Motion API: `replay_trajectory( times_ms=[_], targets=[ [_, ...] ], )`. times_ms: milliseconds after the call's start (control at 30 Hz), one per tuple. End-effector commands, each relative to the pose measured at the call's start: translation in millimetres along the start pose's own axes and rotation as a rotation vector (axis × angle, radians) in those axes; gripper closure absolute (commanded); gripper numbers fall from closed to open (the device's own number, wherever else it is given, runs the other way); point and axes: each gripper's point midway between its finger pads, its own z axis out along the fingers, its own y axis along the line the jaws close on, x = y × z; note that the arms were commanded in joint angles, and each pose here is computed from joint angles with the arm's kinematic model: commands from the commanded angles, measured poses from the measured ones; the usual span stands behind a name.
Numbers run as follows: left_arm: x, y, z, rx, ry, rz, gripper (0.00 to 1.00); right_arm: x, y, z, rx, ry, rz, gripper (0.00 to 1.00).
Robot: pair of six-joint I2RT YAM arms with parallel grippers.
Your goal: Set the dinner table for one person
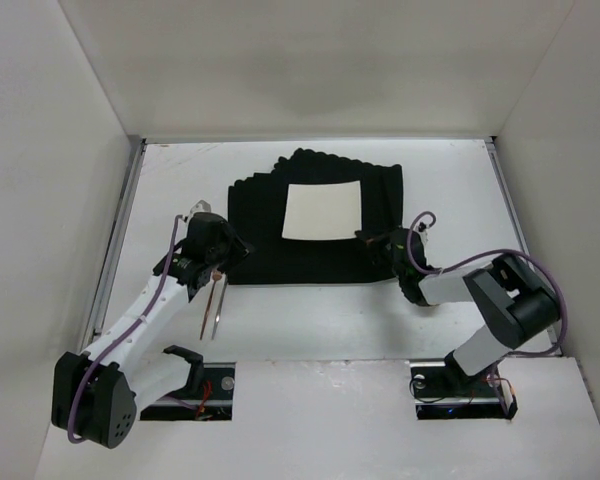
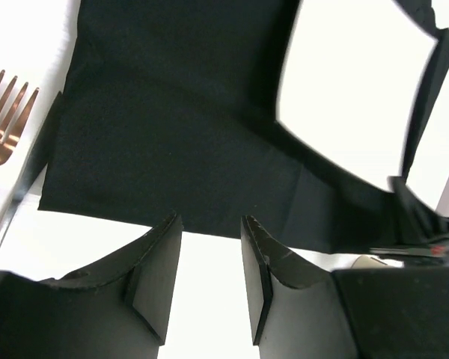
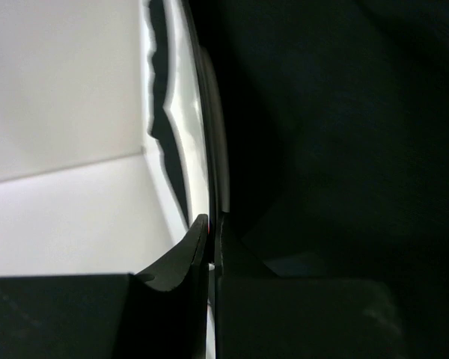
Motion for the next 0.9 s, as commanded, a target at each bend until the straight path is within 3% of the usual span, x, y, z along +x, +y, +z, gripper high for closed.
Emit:
replay_trajectory(
  times_ms=[0, 300, 467, 733, 867],
  targets=[
    [13, 3, -4, 0.001, 0.051, 0.017, 0.65, 14, 81, -14, -0.324, 0.044, 0.123, 1.0],
    [15, 1, 0, 0.012, 0.047, 0.02, 0.65, 20, 21, 5, -0.151, 0.113, 0.123, 0.92],
    [18, 0, 1, 0.02, 0.048, 0.016, 0.65, 17, 21, 9, -0.083, 0.141, 0.041, 0.98],
    [19, 4, 4, 0.018, 0.045, 0.013, 0.65, 43, 24, 6, -0.096, 0.322, -0.089, 1.0],
    [20, 8, 6, 0.011, 0.046, 0.009, 0.65, 37, -2, 6, -0.032, 0.285, -0.047, 1.0]
  ],
)
